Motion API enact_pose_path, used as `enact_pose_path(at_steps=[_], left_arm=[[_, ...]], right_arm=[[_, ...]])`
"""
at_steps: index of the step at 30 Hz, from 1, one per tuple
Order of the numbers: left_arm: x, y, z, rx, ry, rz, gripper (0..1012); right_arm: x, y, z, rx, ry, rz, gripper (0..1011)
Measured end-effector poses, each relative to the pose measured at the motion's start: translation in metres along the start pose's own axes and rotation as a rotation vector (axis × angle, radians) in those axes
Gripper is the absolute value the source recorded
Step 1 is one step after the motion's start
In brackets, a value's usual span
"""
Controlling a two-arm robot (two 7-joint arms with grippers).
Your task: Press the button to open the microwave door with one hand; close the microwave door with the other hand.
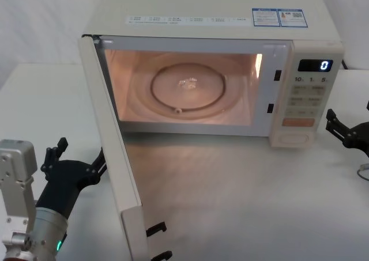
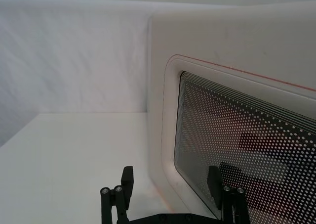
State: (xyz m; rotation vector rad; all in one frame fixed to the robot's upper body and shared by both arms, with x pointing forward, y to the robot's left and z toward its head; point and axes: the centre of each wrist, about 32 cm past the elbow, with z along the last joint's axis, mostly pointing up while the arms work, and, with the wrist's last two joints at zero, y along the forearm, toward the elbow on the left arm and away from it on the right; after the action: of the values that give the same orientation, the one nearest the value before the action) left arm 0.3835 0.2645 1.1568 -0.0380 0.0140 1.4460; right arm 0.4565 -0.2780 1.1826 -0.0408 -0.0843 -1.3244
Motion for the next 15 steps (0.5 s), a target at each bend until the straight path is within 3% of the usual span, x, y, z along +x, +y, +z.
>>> enact_pose_path(at_steps=[7,15], left_arm=[[0.0000,0.0000,0.0000,0.000,0.000,0.000,840],[0.0000,0.0000,0.0000,0.000,0.000,0.000,590]], right_arm=[[0.0000,0.0000,0.0000,0.000,0.000,0.000,1002],[0.0000,0.0000,0.0000,0.000,0.000,0.000,1002]])
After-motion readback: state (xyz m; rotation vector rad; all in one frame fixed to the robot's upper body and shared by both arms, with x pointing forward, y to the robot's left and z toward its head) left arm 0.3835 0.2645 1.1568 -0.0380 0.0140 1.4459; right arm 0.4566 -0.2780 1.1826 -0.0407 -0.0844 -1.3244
